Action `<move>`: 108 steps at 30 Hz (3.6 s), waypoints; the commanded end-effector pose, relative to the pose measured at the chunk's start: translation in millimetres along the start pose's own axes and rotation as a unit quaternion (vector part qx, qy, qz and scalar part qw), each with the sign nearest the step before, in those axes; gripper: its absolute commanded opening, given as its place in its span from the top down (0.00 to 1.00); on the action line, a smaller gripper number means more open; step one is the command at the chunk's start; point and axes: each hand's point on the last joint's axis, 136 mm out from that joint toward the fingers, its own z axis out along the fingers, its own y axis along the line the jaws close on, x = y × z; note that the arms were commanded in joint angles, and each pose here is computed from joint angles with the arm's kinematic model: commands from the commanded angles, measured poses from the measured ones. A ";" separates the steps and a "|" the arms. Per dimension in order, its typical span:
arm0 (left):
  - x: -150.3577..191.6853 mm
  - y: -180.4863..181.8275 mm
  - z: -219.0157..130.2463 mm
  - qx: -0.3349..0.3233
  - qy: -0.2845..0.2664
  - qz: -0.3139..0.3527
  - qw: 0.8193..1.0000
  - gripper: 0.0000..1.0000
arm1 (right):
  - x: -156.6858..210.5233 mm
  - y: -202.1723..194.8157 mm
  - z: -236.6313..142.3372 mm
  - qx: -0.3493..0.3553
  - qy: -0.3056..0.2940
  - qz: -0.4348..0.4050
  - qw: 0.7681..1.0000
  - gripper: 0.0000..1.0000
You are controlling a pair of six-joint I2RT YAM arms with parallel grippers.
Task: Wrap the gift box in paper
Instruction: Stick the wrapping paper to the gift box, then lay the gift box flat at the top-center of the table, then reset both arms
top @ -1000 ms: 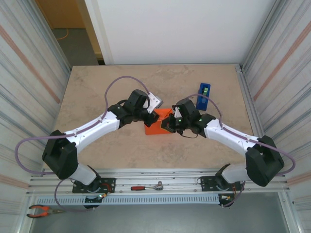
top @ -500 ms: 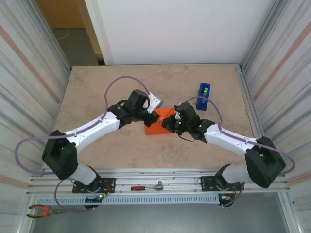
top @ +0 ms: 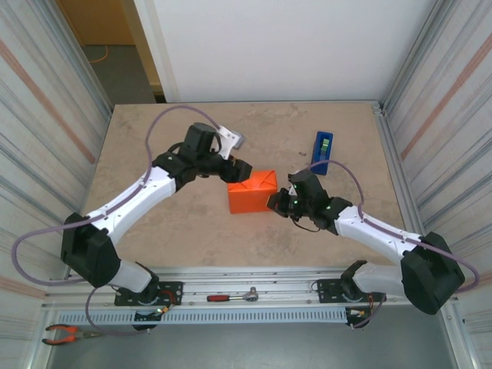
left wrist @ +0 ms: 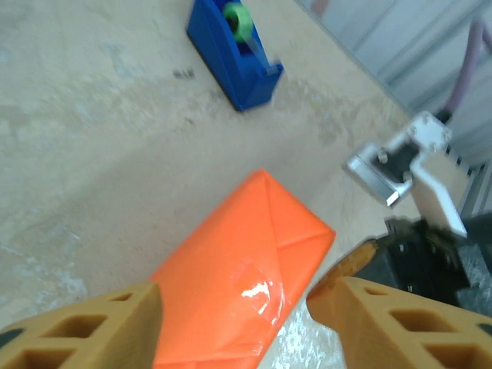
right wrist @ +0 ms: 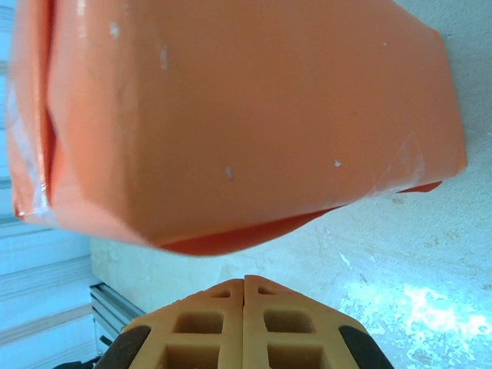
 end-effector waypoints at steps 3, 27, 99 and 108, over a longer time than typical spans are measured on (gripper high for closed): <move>-16.0 10.3 -38.8 -0.025 -0.054 -0.034 0.998 0.19 | 5.2 -7.4 -19.7 0.028 0.008 -0.047 0.998 0.67; 160.3 29.7 5.6 -0.123 0.043 -0.124 0.984 0.01 | -17.8 -23.0 -10.2 0.077 0.022 -0.097 0.992 0.27; 134.0 285.4 -88.5 -0.419 -0.163 -0.017 0.893 0.01 | -225.2 -206.5 -97.9 0.280 -0.395 -0.230 0.844 0.02; 135.5 287.4 -87.2 -0.415 -0.157 -0.023 0.896 0.01 | -222.6 -204.7 -94.8 0.317 -0.393 -0.244 0.828 0.02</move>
